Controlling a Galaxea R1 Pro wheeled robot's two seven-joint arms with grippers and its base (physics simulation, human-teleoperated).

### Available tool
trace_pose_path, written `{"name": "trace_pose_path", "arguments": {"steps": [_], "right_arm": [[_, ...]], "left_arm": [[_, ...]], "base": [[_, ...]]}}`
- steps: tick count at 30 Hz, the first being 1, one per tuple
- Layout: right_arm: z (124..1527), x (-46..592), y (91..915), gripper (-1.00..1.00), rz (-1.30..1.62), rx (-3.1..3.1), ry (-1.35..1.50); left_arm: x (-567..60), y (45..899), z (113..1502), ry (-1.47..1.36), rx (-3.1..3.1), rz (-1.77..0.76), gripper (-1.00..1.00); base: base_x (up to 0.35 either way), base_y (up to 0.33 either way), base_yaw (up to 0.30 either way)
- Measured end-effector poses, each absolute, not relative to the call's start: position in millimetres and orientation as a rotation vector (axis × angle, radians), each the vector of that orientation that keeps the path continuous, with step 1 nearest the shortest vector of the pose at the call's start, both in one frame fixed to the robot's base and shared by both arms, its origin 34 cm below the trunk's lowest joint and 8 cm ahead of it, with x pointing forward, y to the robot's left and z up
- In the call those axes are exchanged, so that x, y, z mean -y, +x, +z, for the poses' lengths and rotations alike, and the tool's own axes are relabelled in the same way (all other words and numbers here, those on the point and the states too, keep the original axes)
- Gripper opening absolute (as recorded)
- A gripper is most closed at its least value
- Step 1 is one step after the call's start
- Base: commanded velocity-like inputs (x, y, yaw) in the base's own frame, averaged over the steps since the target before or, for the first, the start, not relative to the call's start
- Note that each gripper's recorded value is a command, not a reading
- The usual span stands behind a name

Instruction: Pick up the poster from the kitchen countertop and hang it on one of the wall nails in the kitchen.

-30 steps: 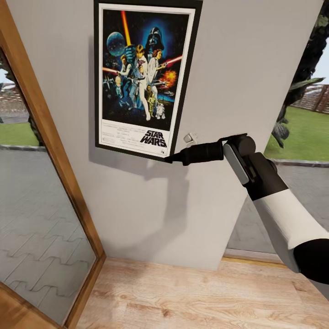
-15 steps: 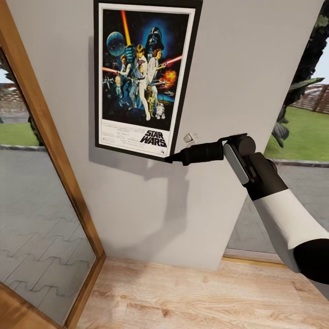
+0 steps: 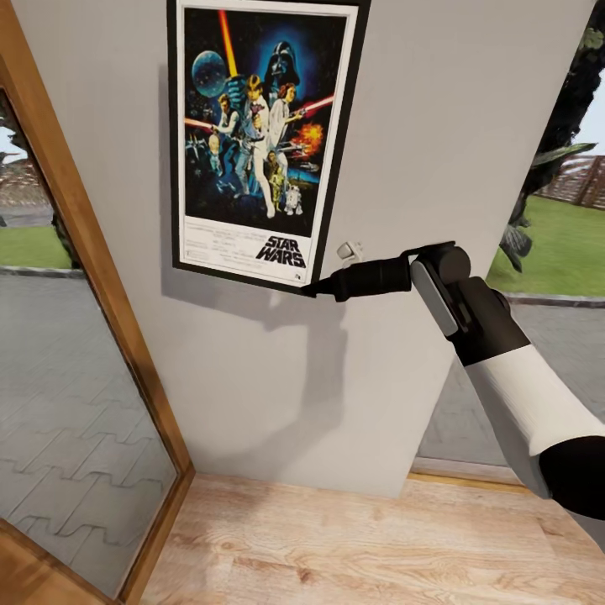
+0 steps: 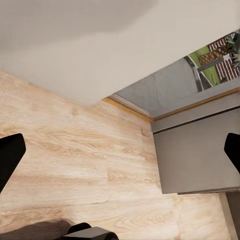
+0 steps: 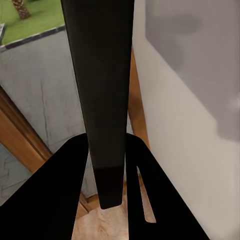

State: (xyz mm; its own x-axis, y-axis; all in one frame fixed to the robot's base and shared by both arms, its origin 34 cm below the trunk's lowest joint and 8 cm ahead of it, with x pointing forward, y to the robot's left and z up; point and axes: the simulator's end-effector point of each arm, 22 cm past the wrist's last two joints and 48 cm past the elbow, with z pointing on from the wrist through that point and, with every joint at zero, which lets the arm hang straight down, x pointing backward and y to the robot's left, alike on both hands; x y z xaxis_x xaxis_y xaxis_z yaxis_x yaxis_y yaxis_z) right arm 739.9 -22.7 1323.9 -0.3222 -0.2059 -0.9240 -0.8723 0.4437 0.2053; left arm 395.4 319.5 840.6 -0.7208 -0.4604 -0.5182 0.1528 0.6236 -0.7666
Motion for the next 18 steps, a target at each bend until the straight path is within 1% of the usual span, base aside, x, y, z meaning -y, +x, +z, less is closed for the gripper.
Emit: {"name": "trace_pose_path", "arguments": {"steps": [18], "right_arm": [[1318.0,26.8,744.8,-1.0,0.879,-1.81,-0.925]], "left_arm": [[-319.5,395.4,840.5,-0.24,-2.125,-1.091,1.0]], "base": [[0.0,0.0,0.0]]}}
